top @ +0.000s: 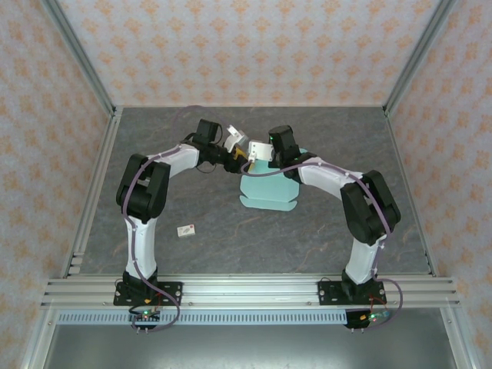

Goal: Fold the paper box

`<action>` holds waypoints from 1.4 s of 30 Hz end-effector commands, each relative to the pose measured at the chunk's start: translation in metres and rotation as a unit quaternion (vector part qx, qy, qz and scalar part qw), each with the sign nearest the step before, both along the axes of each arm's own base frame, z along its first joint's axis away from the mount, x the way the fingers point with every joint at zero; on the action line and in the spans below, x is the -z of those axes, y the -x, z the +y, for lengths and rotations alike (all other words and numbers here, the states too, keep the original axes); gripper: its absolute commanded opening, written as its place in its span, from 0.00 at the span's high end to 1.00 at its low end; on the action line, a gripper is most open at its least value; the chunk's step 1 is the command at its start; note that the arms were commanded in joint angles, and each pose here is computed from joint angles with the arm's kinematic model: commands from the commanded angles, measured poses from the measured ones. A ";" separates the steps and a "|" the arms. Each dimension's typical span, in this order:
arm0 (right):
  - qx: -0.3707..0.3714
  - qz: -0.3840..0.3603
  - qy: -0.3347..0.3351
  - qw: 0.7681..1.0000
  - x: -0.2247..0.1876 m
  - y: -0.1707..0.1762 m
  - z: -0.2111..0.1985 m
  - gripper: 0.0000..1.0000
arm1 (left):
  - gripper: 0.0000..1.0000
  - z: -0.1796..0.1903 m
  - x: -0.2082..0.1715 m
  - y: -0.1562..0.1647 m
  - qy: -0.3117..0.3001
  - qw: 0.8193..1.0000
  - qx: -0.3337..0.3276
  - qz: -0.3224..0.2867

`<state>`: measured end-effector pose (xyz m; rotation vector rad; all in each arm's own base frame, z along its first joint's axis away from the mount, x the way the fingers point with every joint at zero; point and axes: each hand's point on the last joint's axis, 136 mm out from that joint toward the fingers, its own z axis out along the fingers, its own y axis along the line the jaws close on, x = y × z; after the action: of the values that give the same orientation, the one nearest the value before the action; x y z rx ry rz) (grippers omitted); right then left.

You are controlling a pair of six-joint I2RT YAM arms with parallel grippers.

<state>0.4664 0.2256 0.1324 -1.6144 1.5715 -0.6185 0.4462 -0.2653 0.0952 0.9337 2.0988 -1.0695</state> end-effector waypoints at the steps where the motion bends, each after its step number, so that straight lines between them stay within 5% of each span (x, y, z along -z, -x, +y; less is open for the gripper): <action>1: -0.007 -0.030 0.002 1.000 -0.003 -0.005 0.001 1.00 | 0.38 -0.002 -0.002 0.006 0.005 1.000 0.021 0.007; 18: -0.031 -0.088 0.020 0.995 0.007 0.000 0.004 1.00 | 0.49 -0.003 0.003 -0.010 -0.017 1.000 -0.015 -0.004; 42: -0.044 -0.135 0.046 0.989 0.021 -0.001 0.005 1.00 | 0.42 -0.005 0.006 -0.006 -0.036 0.999 -0.011 -0.008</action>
<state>0.4702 0.2307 0.1212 -1.5660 1.2998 -0.8126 0.4509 -0.2646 0.0787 0.9176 2.1645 -0.9995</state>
